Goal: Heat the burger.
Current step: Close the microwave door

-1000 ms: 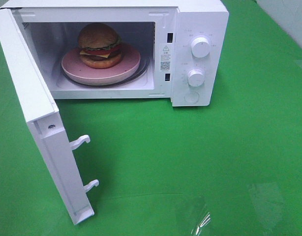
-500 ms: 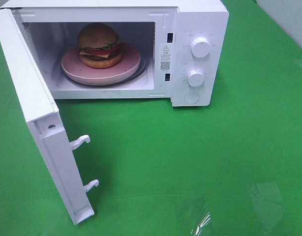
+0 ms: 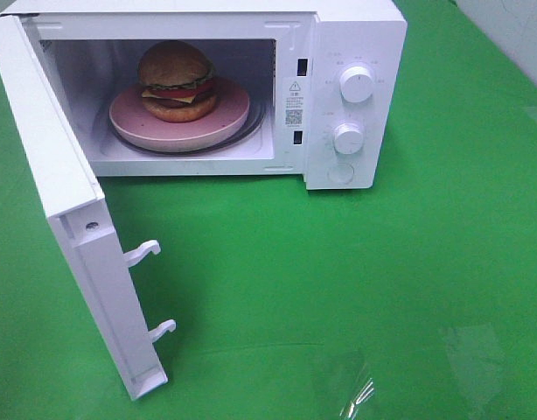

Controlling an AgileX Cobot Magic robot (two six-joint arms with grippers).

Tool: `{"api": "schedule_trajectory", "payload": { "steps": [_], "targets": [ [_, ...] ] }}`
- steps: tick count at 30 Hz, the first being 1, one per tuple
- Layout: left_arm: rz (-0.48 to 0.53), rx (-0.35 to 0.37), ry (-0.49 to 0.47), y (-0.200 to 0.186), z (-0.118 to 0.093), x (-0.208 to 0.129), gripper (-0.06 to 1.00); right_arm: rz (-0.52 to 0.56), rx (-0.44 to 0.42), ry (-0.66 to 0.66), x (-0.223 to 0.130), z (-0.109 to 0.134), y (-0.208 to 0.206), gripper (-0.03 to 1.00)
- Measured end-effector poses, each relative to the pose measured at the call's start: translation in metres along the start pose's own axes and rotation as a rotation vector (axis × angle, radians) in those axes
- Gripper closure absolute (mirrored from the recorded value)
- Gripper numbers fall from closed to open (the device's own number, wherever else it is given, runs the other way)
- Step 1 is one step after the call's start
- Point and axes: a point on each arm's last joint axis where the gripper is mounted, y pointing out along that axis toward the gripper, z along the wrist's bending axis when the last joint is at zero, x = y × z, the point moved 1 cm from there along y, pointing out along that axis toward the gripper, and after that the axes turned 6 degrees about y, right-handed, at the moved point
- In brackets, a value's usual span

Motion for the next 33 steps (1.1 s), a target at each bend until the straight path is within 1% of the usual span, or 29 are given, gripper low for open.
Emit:
{"api": "schedule_trajectory", "payload": {
  "steps": [1,2,3,5,6,7,8,10,11,12,13,14,16,17,18,20,21,22,23,24,25,26,27,28,29,30,31,32,33],
  "targets": [
    [0.0,0.0,0.0,0.0,0.0,0.0,0.19,0.0,0.0,0.0,0.0,0.0,0.0,0.21],
    [0.006,0.0,0.0,0.004,0.0,0.002,0.29,0.0,0.0,0.0,0.0,0.0,0.0,0.21],
    [0.006,0.0,0.0,0.004,0.0,0.002,0.29,0.0,0.0,0.0,0.0,0.0,0.0,0.21],
    [0.036,-0.003,0.001,0.02,0.0,0.012,0.55,0.0,0.0,0.0,0.0,0.0,0.0,0.21],
    [0.036,-0.003,0.001,0.02,0.0,0.012,0.55,0.0,0.0,0.0,0.0,0.0,0.0,0.21],
    [0.052,-0.004,0.001,0.03,0.001,0.016,0.63,0.0,0.0,0.0,0.0,0.0,0.0,0.21],
    [0.052,-0.004,0.001,0.03,0.001,0.016,0.63,0.0,0.0,0.0,0.0,0.0,0.0,0.21],
    [0.068,-0.006,0.002,0.045,0.001,0.023,0.91,0.0,0.0,0.0,0.0,0.0,0.0,0.21],
    [0.068,-0.006,0.002,0.045,0.001,0.023,0.91,0.0,0.0,0.0,0.0,0.0,0.0,0.21],
    [0.055,-0.005,0.001,0.054,0.001,0.029,0.94,0.0,0.0,0.0,0.0,0.0,0.0,0.21],
    [0.055,-0.005,0.001,0.054,0.001,0.029,0.94,0.0,0.0,0.0,0.0,0.0,0.0,0.21],
    [0.033,-0.006,0.0,0.065,0.001,0.035,0.94,0.0,0.0,0.0,0.0,0.0,0.0,0.21],
    [0.025,-0.006,-0.001,0.071,0.001,0.037,0.94,0.0,0.0,0.0,0.0,0.0,0.0,0.21],
    [-0.016,-0.009,-0.009,0.082,0.001,0.04,0.94,0.0,0.0,0.0,0.0,0.0,0.0,0.21],
    [-0.016,-0.009,-0.009,0.082,0.001,0.04,0.94,0.0,0.0,0.0,0.0,0.0,0.0,0.21],
    [-0.074,-0.005,-0.01,0.1,0.0,0.039,0.94,0.0,0.0,0.0,0.0,0.0,0.0,0.21],
    [-0.074,-0.005,-0.01,0.1,0.0,0.039,0.94,0.0,0.0,0.0,0.0,0.0,0.0,0.21],
    [-0.122,-0.003,-0.01,0.111,0.0,0.036,0.94,0.0,0.0,0.0,0.0,0.0,0.0,0.21],
    [-0.122,-0.003,-0.01,0.111,0.0,0.036,0.94,0.0,0.0,0.0,0.0,0.0,0.0,0.21],
    [-0.157,-0.001,-0.01,0.122,0.0,0.031,0.94,0.0,0.0,0.0,0.0,0.0,0.0,0.21],
    [-0.157,-0.001,-0.01,0.122,0.0,0.031,0.94,0.0,0.0,0.0,0.0,0.0,0.0,0.21],
    [-0.195,0.001,-0.01,0.13,-0.001,0.025,0.94,0.0,0.0,0.0,0.0,0.0,0.0,0.21],
    [-0.195,0.001,-0.01,0.13,-0.001,0.025,0.94,0.0,0.0,0.0,0.0,0.0,0.0,0.21],
    [-0.216,0.002,-0.01,0.134,-0.001,0.022,0.94,0.0,0.0,0.0,0.0,0.0,0.0,0.21],
    [-0.261,0.005,-0.01,0.142,-0.001,0.016,0.94,0.0,0.0,0.0,0.0,0.0,0.0,0.21],
    [-0.261,0.005,-0.01,0.142,-0.001,0.016,0.94,0.0,0.0,0.0,0.0,0.0,0.0,0.21],
    [-0.284,0.006,-0.011,0.149,-0.002,0.008,0.94,0.0,0.0,0.0,0.0,0.0,0.0,0.21],
    [-0.284,0.006,-0.011,0.149,-0.002,0.008,0.94,0.0,0.0,0.0,0.0,0.0,0.0,0.21],
    [-0.305,0.007,-0.013,0.156,-0.002,0.001,0.94,0.0,0.0,0.0,0.0,0.0,0.0,0.21]
  ]
}}
